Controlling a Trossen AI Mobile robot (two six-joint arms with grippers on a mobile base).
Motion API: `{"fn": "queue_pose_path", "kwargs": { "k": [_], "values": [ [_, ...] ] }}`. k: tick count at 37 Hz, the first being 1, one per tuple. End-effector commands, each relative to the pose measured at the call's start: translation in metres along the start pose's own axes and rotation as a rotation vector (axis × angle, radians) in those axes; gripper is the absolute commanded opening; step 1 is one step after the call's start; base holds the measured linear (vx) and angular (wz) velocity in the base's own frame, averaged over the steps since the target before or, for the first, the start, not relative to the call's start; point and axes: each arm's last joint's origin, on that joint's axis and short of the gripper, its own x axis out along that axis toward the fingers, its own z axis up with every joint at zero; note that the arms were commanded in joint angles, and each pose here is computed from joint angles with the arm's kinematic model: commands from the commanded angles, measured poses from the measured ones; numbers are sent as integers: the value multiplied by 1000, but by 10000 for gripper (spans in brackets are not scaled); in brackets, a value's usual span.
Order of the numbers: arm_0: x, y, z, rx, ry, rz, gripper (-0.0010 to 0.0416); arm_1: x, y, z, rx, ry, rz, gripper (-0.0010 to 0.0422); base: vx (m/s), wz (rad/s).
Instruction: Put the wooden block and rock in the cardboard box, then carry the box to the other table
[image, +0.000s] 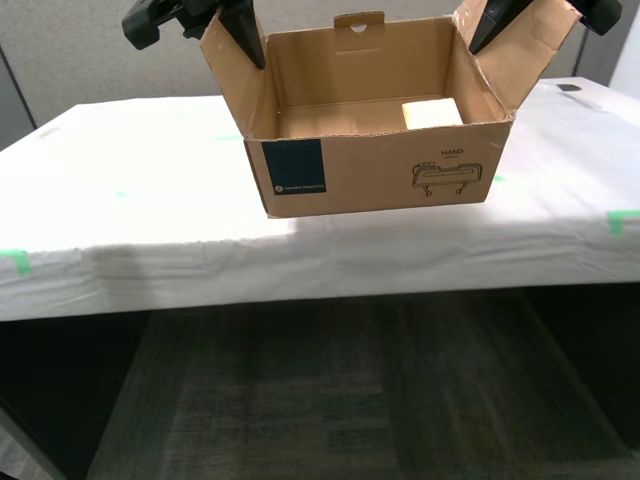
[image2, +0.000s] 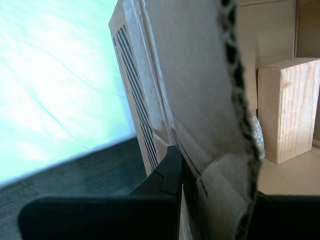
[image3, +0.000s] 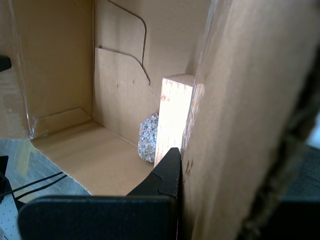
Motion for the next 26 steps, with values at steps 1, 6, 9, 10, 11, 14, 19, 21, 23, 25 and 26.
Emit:
{"fn": "queue_pose_path", "kwargs": {
  "k": [1,6,9,10,11,14,19,21,23,25,26],
  "values": [
    [0,3,0,-7,2,31,-1,-1,-1,1,15,-3,-25,0,147,108],
    [0,3,0,-9,2,32,-1,-1,-1,0,4,7,-22,0,146,82],
    [1,3,0,-9,3,32,-1,-1,0,-2,-1,27,-14,0,147,68],
    [1,3,0,-9,3,32,-1,-1,0,-2,-3,31,-12,0,148,50],
    [1,3,0,-9,3,32,0,-1,1,-2,-4,32,-12,0,148,46],
    [1,3,0,-9,3,33,0,-1,1,-2,-23,31,-11,0,146,96],
    [1,4,0,-6,4,33,-1,-1,2,-2,-32,31,-9,0,149,150],
    [1,4,0,-3,4,33,0,-1,2,-2,-33,31,-9,0,151,92],
    [1,4,0,-2,4,33,-1,-1,2,-2,-34,30,-9,0,146,67],
    [1,4,0,-3,3,33,-1,-1,2,-1,-40,29,-9,0,142,70],
    [1,4,0,-3,2,34,0,-1,3,-1,-44,28,-8,0,141,59]
  ]
}}
